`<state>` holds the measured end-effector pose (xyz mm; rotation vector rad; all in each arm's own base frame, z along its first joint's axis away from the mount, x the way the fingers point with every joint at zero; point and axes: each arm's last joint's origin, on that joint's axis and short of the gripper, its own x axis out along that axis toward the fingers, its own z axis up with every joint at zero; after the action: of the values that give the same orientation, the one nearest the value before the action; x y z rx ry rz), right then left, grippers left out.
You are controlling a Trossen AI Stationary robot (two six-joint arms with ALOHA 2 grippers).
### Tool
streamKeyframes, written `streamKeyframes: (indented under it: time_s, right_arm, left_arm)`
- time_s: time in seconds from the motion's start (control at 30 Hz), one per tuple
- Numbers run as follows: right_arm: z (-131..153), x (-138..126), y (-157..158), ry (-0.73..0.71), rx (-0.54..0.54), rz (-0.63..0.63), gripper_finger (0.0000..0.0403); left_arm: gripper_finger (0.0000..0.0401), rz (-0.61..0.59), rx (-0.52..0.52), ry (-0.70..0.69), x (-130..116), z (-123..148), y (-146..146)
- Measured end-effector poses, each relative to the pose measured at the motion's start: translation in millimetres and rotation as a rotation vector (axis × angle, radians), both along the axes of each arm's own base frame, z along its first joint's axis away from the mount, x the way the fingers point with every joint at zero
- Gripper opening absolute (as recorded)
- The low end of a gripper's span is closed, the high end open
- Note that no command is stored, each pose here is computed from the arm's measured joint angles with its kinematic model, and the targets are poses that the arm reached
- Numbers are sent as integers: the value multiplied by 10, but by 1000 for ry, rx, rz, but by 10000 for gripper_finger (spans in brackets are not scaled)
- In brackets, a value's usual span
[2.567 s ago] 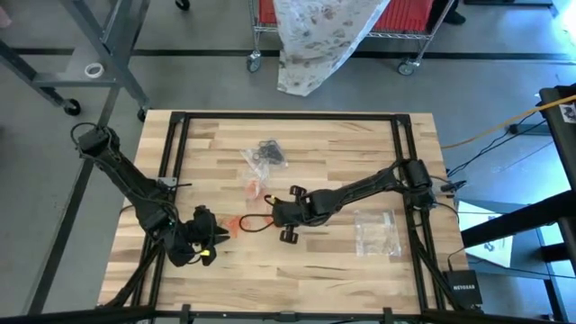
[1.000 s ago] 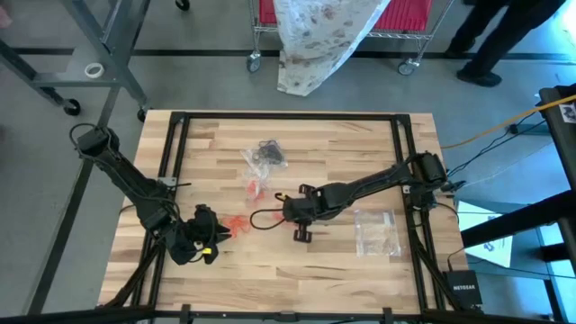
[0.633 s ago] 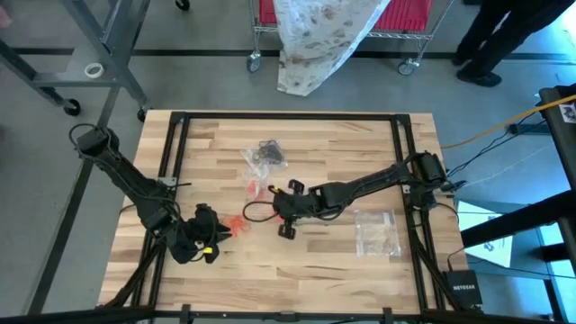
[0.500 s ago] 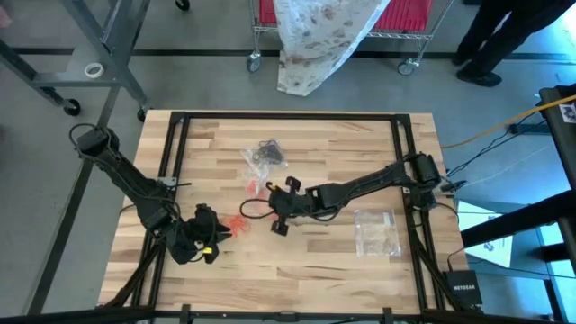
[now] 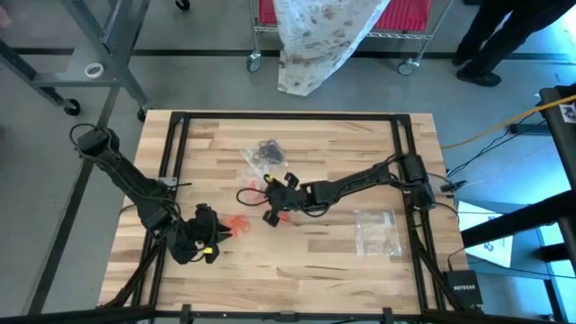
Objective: Sort rubber bands
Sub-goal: Put the orange rubber band into the transparent zip bag
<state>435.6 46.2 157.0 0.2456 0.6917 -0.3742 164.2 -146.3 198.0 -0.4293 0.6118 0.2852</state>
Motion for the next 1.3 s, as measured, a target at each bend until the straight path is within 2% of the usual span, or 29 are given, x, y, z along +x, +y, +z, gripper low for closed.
streamKeyframes:
  time_s: [0.2, 0.43, 0.7, 0.93, 1.07, 1.3]
  right_arm:
    - [-8, 27, -49, -31, 30, -46, 0]
    - [-18, 46, -63, -98, 103, -182, 0]
    - [-74, 71, -55, -129, 178, -232, 0]
    - [-130, 83, -50, -130, 203, -245, 0]
    - [-136, 83, -52, -134, 207, -259, 0]
    - [-118, 98, -52, -160, 210, -261, 0]
  left_arm:
    - [79, 35, 25, -26, 16, 7, 25]
    - [79, 83, 74, -56, 124, 30, 127]
    - [79, 157, 181, -20, 274, 25, 377]
    - [79, 258, 269, 87, 333, -33, 674]
    - [79, 291, 256, 126, 349, -123, 794]
    - [79, 241, 152, 77, 414, -241, 857]
